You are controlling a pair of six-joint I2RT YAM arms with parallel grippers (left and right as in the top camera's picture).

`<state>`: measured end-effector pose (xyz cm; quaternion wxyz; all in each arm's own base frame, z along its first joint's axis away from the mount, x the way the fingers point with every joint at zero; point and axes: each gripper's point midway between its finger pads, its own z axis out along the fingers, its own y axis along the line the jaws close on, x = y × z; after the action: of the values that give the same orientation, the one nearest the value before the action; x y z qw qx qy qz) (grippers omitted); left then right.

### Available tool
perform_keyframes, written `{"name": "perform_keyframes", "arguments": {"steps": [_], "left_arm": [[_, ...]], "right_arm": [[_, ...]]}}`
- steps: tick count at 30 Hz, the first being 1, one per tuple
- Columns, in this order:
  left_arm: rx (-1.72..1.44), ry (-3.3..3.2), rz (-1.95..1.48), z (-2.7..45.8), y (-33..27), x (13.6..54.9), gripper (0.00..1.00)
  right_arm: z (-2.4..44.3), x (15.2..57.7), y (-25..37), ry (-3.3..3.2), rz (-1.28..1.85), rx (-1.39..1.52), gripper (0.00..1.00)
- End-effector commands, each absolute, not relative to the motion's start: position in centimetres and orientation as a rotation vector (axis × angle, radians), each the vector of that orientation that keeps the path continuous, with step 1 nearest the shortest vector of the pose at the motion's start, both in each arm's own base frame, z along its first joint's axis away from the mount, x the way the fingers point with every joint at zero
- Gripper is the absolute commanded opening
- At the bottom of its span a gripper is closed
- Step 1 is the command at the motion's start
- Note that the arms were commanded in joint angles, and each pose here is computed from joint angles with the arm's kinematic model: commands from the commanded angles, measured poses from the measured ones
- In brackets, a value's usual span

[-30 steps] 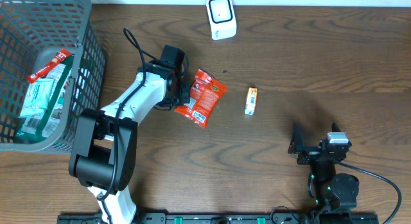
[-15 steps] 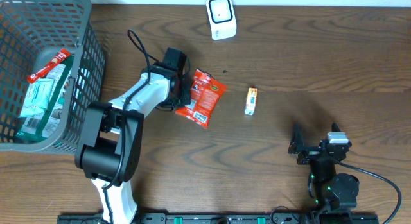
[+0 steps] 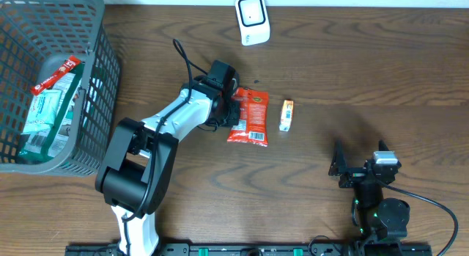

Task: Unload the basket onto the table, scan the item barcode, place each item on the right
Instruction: 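Place the red bag beside the orange packet and open the left gripper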

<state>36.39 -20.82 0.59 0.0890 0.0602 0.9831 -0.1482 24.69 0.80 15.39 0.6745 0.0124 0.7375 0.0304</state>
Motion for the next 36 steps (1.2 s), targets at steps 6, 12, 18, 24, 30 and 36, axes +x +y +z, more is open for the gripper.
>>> {"name": "perform_keyframes", "arguments": {"steps": [6, 12, 18, 24, 30, 36], "left_arm": [[0.102, 2.953, -0.48, 0.2, -22.8, 35.2, 0.15], [0.17, 2.931, -0.498, 0.4, -24.6, 34.6, 0.17], [0.187, 2.908, -0.513, 0.5, -25.2, 34.9, 0.17], [0.213, 2.885, -0.527, 0.7, -25.9, 35.0, 0.21], [0.209, 2.879, -0.527, 1.0, -25.8, 35.1, 0.25], [0.174, 2.734, -0.375, 7.3, -22.6, 38.5, 0.45]], "right_arm": [[15.3, 24.7, 0.6, 1.66, 0.055, 0.023, 0.99], [15.3, 24.7, 0.6, 1.66, 0.055, 0.023, 0.99], [15.3, 24.7, 0.6, 1.66, 0.055, 0.023, 0.99], [15.3, 24.7, 0.6, 1.66, 0.055, 0.023, 0.99], [15.3, 24.7, 0.6, 1.66, 0.055, 0.023, 0.99], [15.3, 24.7, 0.6, 1.66, 0.055, 0.023, 0.99]]}}
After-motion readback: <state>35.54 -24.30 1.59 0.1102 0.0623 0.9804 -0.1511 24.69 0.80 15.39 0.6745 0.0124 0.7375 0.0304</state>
